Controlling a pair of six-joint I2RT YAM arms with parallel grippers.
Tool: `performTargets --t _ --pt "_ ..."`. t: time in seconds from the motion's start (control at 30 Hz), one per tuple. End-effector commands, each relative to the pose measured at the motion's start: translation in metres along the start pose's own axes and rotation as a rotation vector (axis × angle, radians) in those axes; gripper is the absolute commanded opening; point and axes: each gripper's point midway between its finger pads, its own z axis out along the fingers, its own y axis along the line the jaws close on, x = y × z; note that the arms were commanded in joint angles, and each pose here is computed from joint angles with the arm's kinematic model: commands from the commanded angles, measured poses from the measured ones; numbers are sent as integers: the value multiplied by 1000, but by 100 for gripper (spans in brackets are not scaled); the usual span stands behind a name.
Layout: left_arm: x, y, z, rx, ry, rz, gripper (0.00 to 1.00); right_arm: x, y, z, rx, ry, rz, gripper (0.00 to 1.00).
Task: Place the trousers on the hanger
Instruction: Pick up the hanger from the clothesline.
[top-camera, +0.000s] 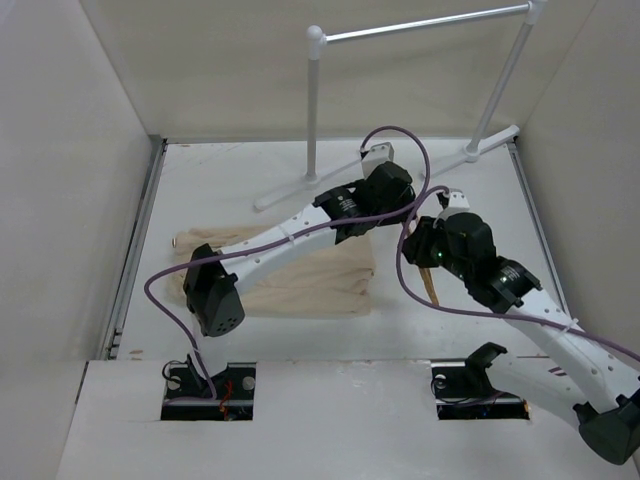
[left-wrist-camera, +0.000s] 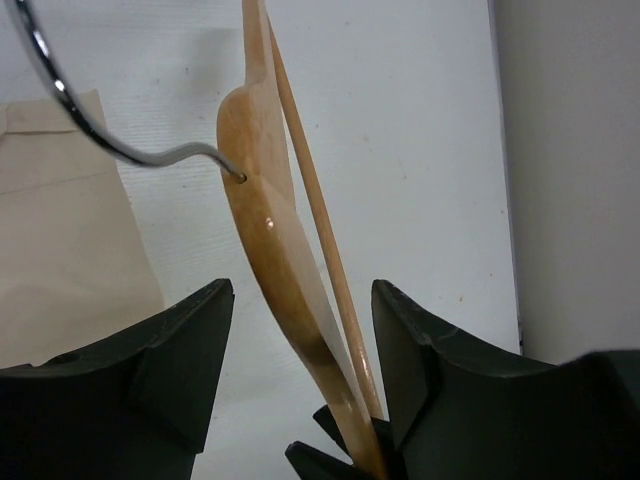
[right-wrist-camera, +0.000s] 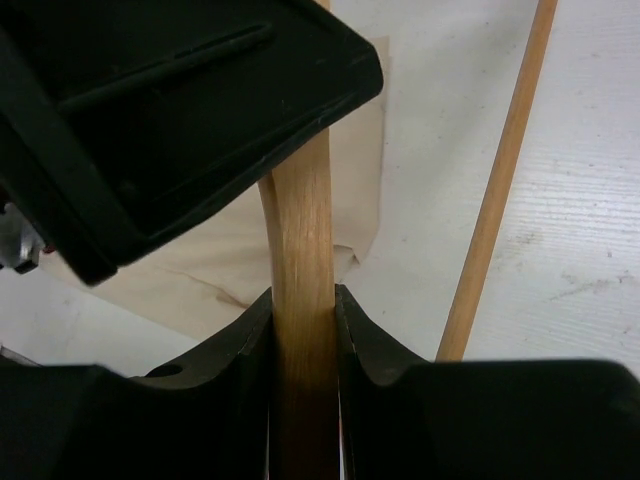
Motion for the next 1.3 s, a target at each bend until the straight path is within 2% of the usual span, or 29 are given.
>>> performTargets --t 0.0,0.1,0.33,0.4,0.5,0.63,0.7,0.77,0.83,0.87,0.97,1.0,1.1,1.2,1.27 --pt "-24 -15 -15 19 -78 -20 51 -15 7 -9 -23 -77 8 10" --pt "-22 -9 -13 -13 -100 -12 42 -9 5 -13 -18 -66 15 10" --pt "-17 -9 -14 -43 -136 -6 12 7 3 -20 -6 -40 26 10" --pt "-12 -8 -16 -50 -143 -14 6 12 4 -24 -15 -33 38 11" --pt "-1 -3 -18 -59 -155 -46 2 19 2 -30 -28 -27 66 20" --pt "17 4 -25 -51 -172 -142 0 28 9 -45 -90 0 98 47" --pt "24 7 -29 -40 -189 -184 0 30 11 -53 -118 12 117 56" --pt "32 12 -33 -33 -211 -205 0 31 11 -59 -141 15 139 62" --pt "39 21 -36 -38 -239 -236 0 34 12 -62 -168 24 159 62" --pt "43 25 -36 -32 -245 -261 0 35 10 -60 -170 26 178 56" --pt "51 34 -37 0 -270 -333 0 40 0 -41 -138 53 238 24" --pt "53 37 -38 4 -279 -348 0 43 -4 -32 -119 57 260 18" --pt "60 48 -36 -7 -301 -354 0 44 -8 -7 -116 61 297 18" --pt "70 64 -32 -26 -309 -351 0 53 -6 23 -121 106 305 34" --pt "77 73 -29 -39 -306 -354 0 60 -8 39 -109 137 307 38"
